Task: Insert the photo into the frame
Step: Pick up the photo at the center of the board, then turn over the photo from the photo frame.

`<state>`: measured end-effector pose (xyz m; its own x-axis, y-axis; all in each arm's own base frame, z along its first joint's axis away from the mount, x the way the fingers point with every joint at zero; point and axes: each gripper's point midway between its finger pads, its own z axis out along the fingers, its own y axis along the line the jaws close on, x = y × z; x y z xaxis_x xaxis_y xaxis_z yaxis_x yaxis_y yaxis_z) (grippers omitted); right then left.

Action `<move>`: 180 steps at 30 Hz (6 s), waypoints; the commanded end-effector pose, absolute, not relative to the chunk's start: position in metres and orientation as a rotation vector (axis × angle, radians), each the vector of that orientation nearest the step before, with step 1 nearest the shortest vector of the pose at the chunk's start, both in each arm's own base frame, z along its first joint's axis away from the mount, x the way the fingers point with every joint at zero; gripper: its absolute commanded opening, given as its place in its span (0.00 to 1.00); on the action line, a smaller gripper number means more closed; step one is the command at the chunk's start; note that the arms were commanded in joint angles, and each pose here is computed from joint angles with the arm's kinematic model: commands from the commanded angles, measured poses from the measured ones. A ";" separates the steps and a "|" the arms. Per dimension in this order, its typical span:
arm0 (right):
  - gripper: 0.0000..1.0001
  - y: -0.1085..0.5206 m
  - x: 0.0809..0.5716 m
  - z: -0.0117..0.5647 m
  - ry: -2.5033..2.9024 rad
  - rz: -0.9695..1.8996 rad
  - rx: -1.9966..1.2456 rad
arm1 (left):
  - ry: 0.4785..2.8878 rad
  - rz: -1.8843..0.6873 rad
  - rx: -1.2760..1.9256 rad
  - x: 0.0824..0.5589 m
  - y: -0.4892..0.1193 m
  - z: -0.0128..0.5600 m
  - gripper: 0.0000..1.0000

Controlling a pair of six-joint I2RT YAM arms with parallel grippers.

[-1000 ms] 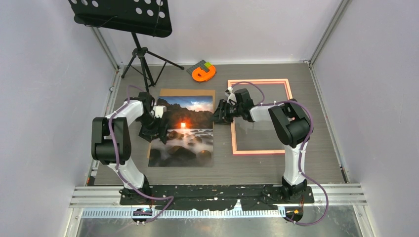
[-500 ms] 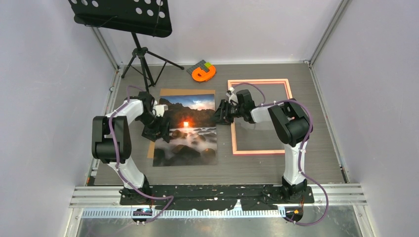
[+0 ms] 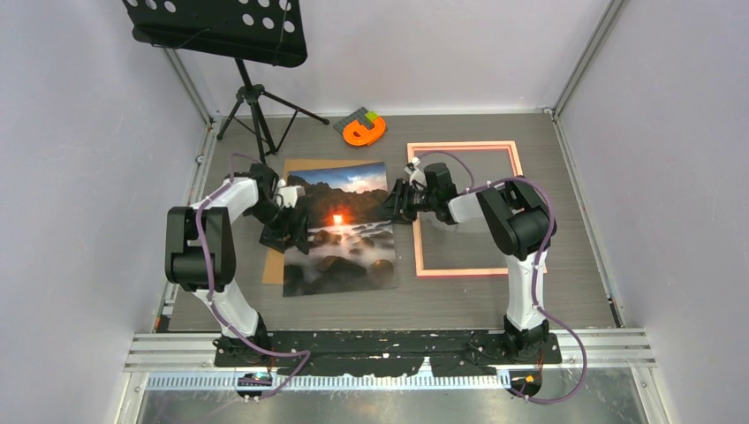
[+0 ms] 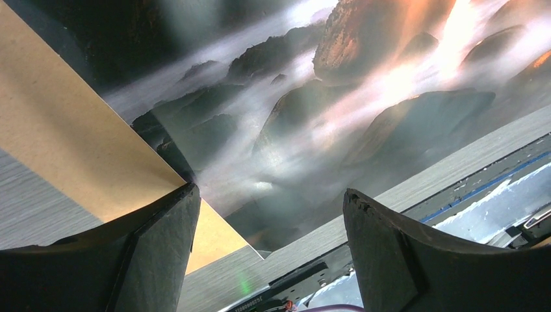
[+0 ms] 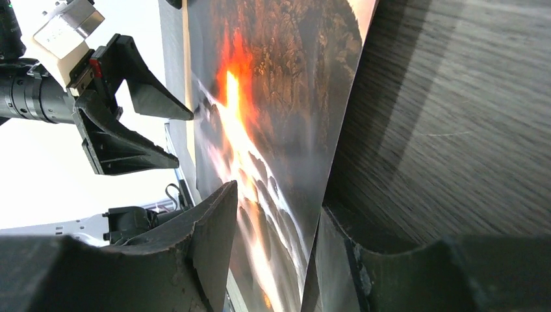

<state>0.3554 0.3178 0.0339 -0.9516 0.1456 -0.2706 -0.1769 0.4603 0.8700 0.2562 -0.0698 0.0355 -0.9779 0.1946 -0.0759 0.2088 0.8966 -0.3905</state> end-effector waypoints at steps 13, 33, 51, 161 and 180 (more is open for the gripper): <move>0.42 0.316 0.342 0.003 2.485 1.463 0.011 | 2.896 -0.783 0.435 0.279 -0.111 0.048 0.82; 0.06 0.279 0.373 0.059 2.361 1.307 -0.078 | 2.768 -0.666 0.482 0.293 -0.105 0.082 0.89; 0.06 0.253 0.384 0.171 2.218 1.136 -0.250 | 2.526 -0.702 0.377 0.332 -0.123 0.182 1.00; 0.11 0.255 0.354 0.099 2.353 0.014 -0.764 | 2.506 -1.528 -0.653 0.422 -0.315 0.154 0.79; 0.14 0.265 0.360 0.102 2.349 0.050 -0.754 | 2.570 -1.498 -0.627 0.413 -0.337 0.129 0.53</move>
<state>0.3494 0.2504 0.0866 -0.6350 -0.5411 -0.5514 -0.5420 0.8206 -0.1811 0.4128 -0.3305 0.1216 -0.8993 -0.4125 0.1455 -0.3348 0.4351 -0.8358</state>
